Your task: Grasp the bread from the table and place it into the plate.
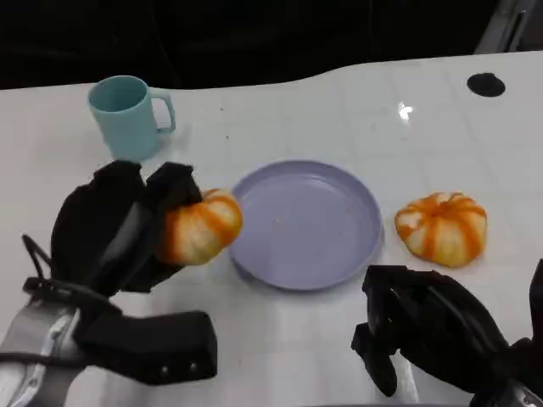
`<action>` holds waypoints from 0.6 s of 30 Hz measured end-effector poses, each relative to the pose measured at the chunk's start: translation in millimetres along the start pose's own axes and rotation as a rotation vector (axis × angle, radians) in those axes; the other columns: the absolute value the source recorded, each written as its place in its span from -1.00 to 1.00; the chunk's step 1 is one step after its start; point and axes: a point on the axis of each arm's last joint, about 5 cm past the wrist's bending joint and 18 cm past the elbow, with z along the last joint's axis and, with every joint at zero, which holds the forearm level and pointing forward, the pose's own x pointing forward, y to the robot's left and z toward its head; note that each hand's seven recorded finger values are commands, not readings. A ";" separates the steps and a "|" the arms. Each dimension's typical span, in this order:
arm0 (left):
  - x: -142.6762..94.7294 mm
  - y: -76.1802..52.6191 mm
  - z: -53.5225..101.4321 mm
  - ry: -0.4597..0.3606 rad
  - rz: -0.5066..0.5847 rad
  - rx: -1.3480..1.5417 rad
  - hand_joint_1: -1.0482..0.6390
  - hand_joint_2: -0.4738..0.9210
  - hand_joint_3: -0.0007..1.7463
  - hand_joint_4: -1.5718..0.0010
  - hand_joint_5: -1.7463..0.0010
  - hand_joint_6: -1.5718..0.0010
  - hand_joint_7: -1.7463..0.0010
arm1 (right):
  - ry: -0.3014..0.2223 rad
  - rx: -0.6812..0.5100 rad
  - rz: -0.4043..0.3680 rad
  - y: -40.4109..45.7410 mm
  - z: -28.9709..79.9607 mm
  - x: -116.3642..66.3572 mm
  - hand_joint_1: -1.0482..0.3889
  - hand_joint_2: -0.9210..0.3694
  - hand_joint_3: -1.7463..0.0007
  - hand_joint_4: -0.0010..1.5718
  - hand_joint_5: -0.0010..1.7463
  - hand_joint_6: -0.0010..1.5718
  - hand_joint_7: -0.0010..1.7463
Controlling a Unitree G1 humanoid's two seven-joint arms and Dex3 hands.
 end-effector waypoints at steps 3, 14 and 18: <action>11.2 -4.0 4.4 -0.024 0.008 -0.019 0.02 0.28 0.43 -0.13 -1.00 0.13 -1.00 | 0.002 0.000 0.000 0.0 0.0 0.1 -0.84 -1.00 0.60 0.63 0.86 0.39 0.76; 43.9 -16.6 20.1 -0.101 -0.057 -0.054 0.03 0.16 0.48 -0.13 -1.00 0.11 -1.00 | 0.003 0.002 -0.007 -1.2 -0.2 -1.0 -0.82 -1.00 0.59 0.61 0.86 0.38 0.76; 55.3 -25.1 25.5 -0.125 -0.082 -0.052 -0.01 0.23 0.38 -0.12 -1.00 0.06 -0.78 | 0.005 -0.001 -0.008 -1.2 -0.2 -1.2 -0.82 -1.00 0.58 0.61 0.86 0.37 0.77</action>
